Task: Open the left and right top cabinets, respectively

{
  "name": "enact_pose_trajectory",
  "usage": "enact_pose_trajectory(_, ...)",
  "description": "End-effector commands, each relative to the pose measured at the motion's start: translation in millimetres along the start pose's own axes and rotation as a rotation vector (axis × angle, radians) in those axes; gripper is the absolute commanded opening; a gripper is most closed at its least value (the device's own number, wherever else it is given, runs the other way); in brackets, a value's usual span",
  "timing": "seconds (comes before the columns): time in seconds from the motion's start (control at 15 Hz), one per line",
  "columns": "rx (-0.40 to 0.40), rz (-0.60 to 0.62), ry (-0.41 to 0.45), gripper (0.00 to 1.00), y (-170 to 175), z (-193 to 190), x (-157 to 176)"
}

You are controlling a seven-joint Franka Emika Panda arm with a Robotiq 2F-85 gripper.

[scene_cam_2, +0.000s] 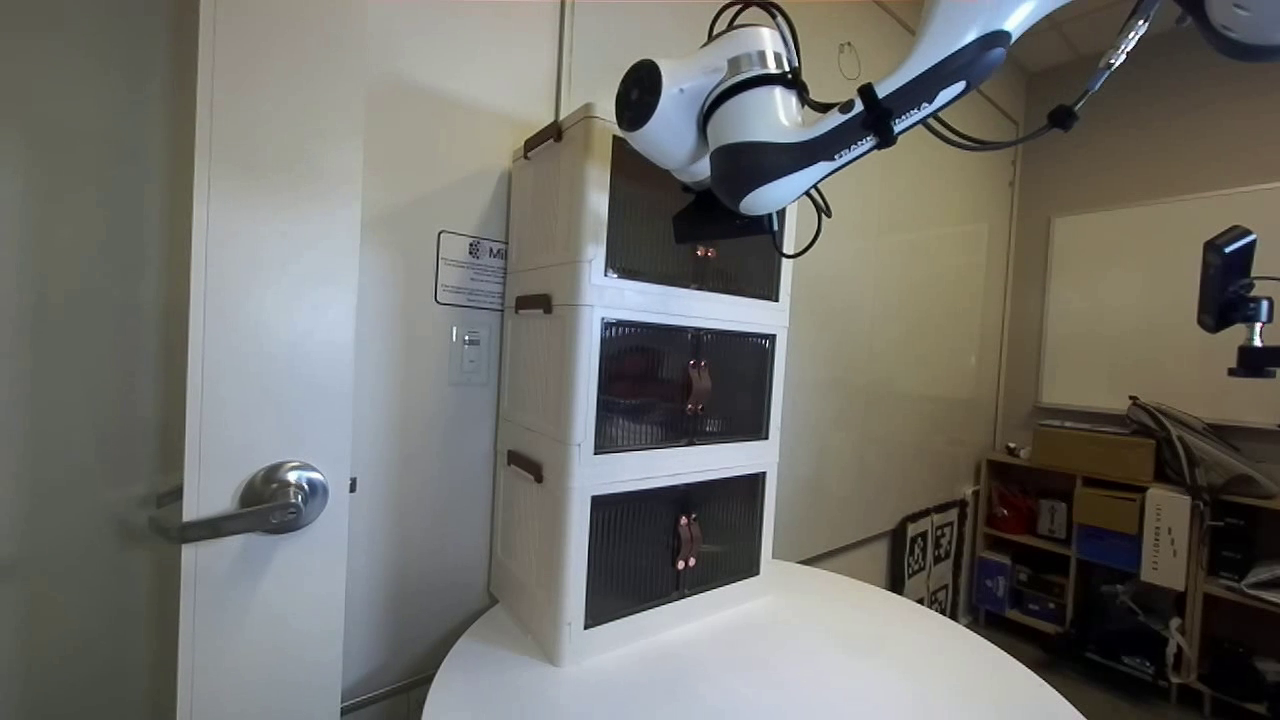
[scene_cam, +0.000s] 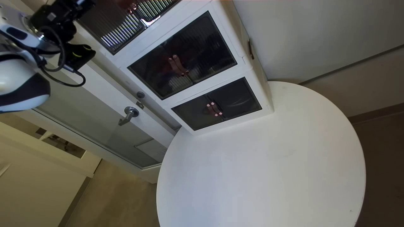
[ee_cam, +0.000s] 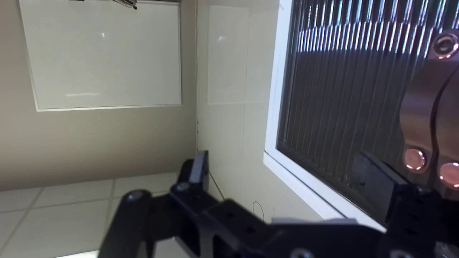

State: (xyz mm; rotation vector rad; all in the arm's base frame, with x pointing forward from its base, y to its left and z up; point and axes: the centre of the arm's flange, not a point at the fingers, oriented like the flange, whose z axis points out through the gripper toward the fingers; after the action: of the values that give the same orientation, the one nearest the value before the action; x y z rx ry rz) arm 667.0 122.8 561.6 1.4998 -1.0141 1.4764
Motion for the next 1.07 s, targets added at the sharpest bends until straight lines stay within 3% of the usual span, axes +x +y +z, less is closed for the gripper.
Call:
enact_pose_trajectory(0.0, 0.039, 0.014, -0.025, 1.0, -23, 12, 0)
enact_pose_trajectory(0.47, 0.138, 0.003, -0.06, 1.0, -51, 6, -11)
enact_pose_trajectory(1.0, 0.138, -0.001, -0.056, 1.0, -59, 4, -13)
